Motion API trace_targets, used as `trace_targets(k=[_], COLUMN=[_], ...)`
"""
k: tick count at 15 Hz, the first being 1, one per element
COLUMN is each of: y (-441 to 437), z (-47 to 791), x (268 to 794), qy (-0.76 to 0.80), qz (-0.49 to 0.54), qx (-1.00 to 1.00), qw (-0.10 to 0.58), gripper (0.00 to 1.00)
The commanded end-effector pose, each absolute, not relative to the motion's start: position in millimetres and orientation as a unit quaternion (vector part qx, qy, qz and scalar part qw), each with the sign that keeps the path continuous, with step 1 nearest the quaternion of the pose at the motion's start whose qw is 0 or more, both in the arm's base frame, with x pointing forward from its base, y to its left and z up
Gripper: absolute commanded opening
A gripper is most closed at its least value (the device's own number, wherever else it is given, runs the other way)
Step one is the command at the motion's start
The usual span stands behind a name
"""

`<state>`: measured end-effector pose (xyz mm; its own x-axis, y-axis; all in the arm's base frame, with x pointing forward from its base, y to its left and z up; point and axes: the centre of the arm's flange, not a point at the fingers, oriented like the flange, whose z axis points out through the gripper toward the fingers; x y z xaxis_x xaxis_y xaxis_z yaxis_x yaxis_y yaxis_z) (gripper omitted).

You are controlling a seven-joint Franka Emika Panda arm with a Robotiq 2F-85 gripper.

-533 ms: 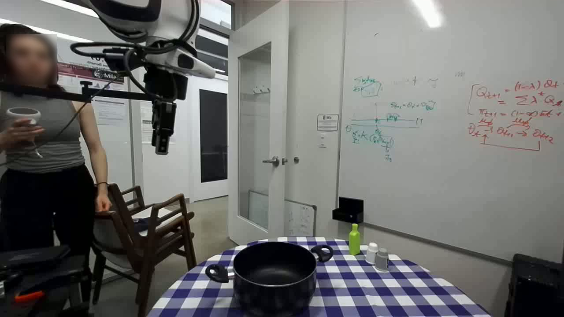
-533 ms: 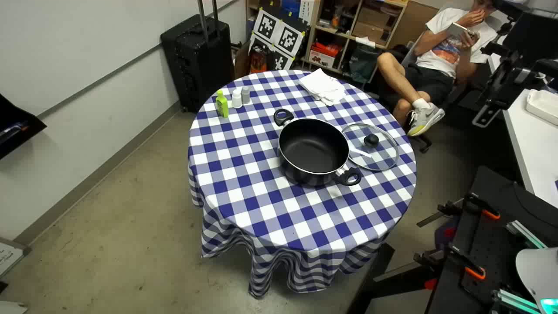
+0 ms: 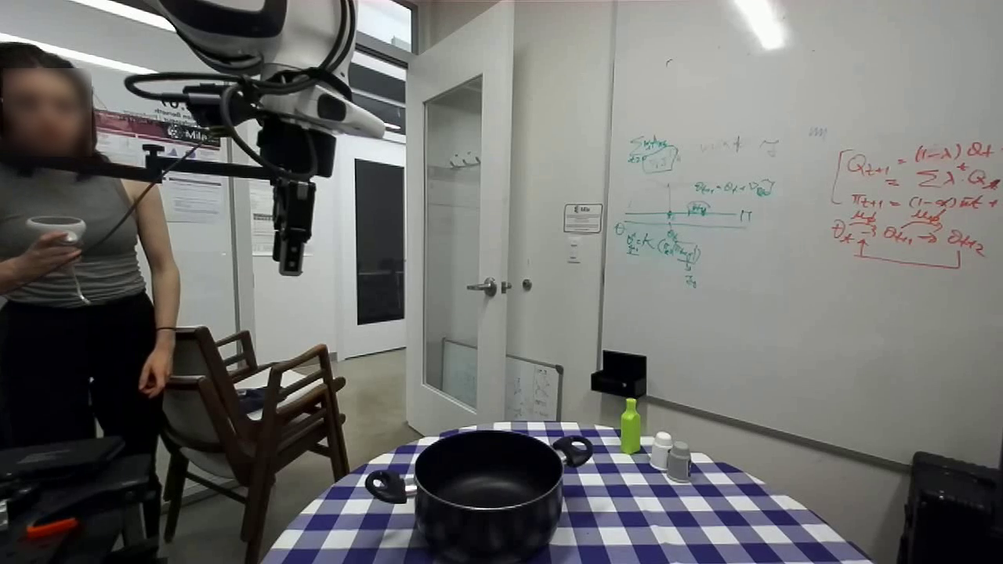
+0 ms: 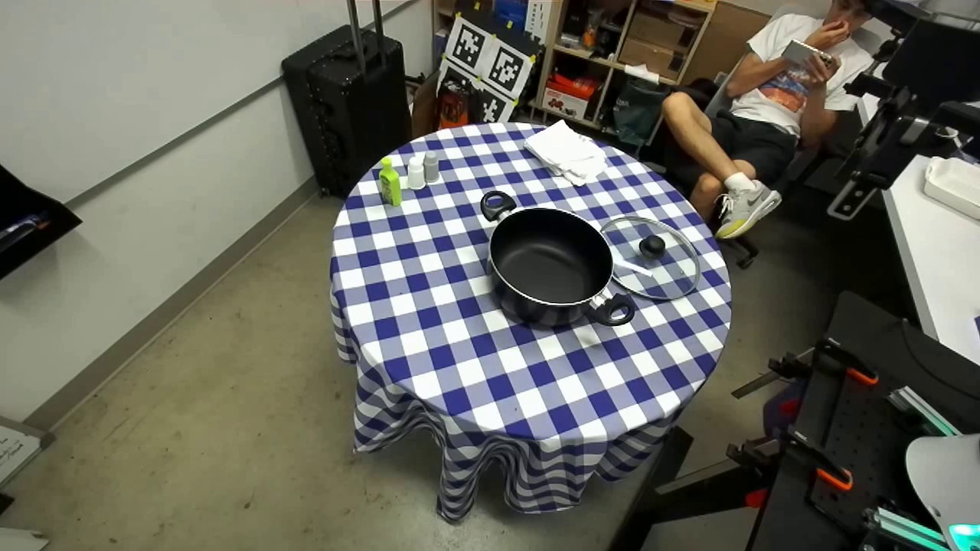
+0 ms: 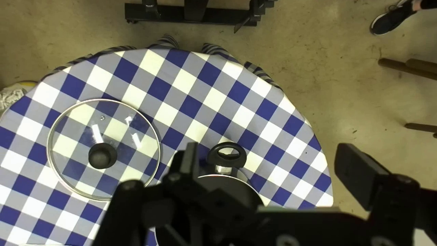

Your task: Put the glass lid on the black pot

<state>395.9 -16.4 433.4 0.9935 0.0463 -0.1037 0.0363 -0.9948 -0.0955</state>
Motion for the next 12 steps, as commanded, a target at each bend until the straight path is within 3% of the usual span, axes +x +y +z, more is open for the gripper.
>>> trace_targets(k=[1,12], y=[-37,-156], z=[420,272], x=[412,488], qy=[-0.001,0.129], qz=[0.037,0.017], qx=[-0.999,-0.991], qw=[0.037,0.017], gripper=[1.00,1.00])
